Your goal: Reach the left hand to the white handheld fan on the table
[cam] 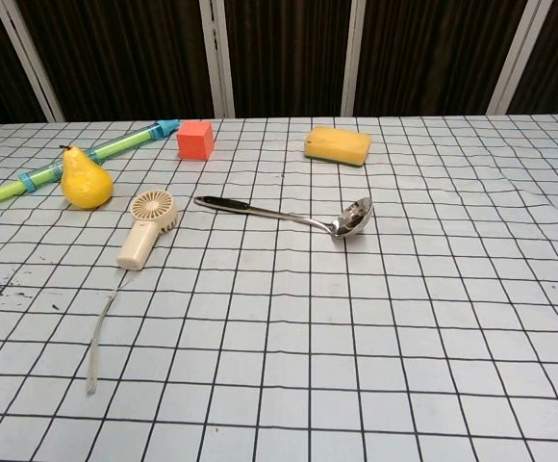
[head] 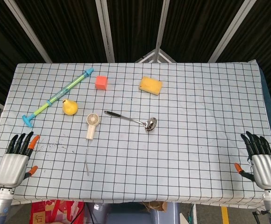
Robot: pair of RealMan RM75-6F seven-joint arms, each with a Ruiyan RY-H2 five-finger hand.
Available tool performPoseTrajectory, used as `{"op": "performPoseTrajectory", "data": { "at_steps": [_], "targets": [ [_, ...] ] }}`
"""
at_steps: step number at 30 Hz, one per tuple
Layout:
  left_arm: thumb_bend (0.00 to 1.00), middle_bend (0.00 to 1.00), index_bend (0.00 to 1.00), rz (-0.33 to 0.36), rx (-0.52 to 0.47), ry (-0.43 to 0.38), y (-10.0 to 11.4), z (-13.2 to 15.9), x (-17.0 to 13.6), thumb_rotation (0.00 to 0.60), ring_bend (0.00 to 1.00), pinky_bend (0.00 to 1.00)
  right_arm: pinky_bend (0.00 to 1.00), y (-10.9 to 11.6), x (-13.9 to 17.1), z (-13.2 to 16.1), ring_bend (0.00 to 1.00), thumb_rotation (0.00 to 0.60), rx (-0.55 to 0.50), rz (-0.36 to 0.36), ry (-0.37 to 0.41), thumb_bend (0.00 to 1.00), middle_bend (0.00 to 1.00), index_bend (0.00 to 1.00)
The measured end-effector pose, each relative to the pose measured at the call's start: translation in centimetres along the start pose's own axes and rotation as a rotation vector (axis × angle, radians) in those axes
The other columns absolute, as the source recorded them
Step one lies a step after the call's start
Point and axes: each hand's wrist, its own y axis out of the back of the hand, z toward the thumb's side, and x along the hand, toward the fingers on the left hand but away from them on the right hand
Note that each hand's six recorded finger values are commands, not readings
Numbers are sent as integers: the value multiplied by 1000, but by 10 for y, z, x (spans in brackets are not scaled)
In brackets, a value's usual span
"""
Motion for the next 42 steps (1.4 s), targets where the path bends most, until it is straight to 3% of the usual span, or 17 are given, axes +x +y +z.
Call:
{"op": "performPoseTrajectory", "data": {
  "at_steps": [13, 15, 17, 19, 20, 23, 29, 42],
  "targets": [
    [120, 29, 0, -11, 6, 1, -1, 1, -1, 600, 0, 8, 0, 0, 1, 0, 0, 600, 1, -1, 2, 278, 0, 63],
    [132, 162, 0, -13, 11, 0, -1, 2, 1, 600, 32, 71, 0, 0, 1, 0, 0, 600, 3, -1, 1, 279, 0, 63],
    [230, 450, 0, -10, 19, -3, 0, 4, 5, 600, 217, 260, 0, 0, 1, 0, 0, 600, -1, 0, 0, 279, 0, 63],
    [348, 633, 0, -7, 31, -9, 1, 7, 8, 600, 398, 418, 0, 0, 1, 0, 0, 600, -2, 2, 2, 279, 0, 63],
    [407, 693, 0, -7, 40, -12, 1, 10, 12, 600, 465, 477, 0, 0, 1, 0, 0, 600, -2, 3, 3, 279, 0, 63],
    [540, 772, 1, -22, 45, -15, 0, 17, 22, 600, 543, 536, 0, 0, 0, 0, 0, 600, -6, 6, 6, 279, 0, 63],
    [688, 846, 32, -95, 21, 0, -11, 37, 52, 600, 615, 583, 0, 0, -1, -1, 0, 600, -12, 13, 12, 279, 0, 63],
    [709, 866, 67, -260, 55, -8, -44, 95, 111, 600, 629, 597, 0, -1, -4, -1, 0, 600, -15, 25, 10, 280, 0, 63]
  ]
}}
